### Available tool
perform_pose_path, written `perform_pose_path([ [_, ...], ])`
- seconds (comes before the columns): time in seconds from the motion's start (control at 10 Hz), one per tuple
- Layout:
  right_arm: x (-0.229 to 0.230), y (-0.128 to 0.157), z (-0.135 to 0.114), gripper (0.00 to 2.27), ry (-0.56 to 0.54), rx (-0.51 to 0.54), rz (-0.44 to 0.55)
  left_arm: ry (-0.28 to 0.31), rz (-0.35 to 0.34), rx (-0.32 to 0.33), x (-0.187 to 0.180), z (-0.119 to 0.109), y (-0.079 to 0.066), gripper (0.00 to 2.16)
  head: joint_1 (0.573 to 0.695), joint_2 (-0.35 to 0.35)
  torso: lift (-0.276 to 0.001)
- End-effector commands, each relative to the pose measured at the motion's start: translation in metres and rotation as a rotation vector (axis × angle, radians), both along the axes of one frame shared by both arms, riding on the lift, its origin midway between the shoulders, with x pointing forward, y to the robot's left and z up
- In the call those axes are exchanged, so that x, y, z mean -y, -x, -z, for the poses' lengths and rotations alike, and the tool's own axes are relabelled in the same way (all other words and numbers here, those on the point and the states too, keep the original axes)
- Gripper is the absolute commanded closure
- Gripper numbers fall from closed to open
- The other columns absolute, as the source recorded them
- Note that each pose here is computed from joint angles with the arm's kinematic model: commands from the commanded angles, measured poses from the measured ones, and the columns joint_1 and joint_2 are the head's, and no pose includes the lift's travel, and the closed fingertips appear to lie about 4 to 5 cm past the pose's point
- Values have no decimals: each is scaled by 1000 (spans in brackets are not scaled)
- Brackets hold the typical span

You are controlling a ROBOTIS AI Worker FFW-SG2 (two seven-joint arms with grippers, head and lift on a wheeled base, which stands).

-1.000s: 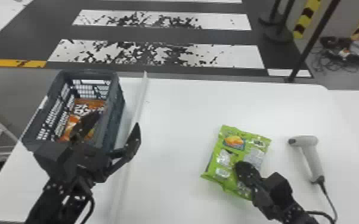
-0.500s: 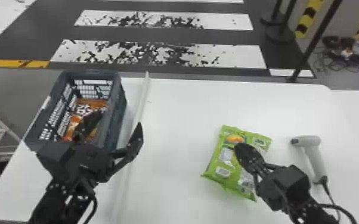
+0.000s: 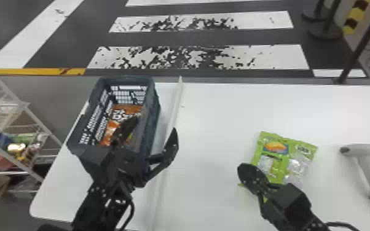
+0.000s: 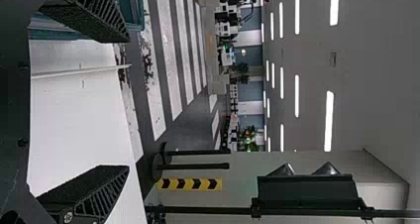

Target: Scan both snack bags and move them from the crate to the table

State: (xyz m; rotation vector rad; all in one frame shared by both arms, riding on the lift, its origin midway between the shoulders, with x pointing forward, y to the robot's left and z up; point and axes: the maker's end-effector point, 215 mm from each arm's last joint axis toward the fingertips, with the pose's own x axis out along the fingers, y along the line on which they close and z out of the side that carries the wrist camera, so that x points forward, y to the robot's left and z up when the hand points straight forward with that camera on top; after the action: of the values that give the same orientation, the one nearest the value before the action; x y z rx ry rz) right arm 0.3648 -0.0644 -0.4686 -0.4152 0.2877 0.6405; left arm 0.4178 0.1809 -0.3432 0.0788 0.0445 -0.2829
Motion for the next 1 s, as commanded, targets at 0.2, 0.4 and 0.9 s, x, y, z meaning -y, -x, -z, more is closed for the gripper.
perform_pose_path([
  [0.2,-14,-8,36,2250,45,-65,-13,1,8,-2,4,0,1,83,695,184,-88],
  [0.4,-2,-10,50,2250,88,-100,7,-2,9,-1,4,-1,1,83,695,180,-88],
  [0.9,16,-5,55,2250,109,-111,30,-3,18,-4,9,-1,0,83,695,143,-88],
])
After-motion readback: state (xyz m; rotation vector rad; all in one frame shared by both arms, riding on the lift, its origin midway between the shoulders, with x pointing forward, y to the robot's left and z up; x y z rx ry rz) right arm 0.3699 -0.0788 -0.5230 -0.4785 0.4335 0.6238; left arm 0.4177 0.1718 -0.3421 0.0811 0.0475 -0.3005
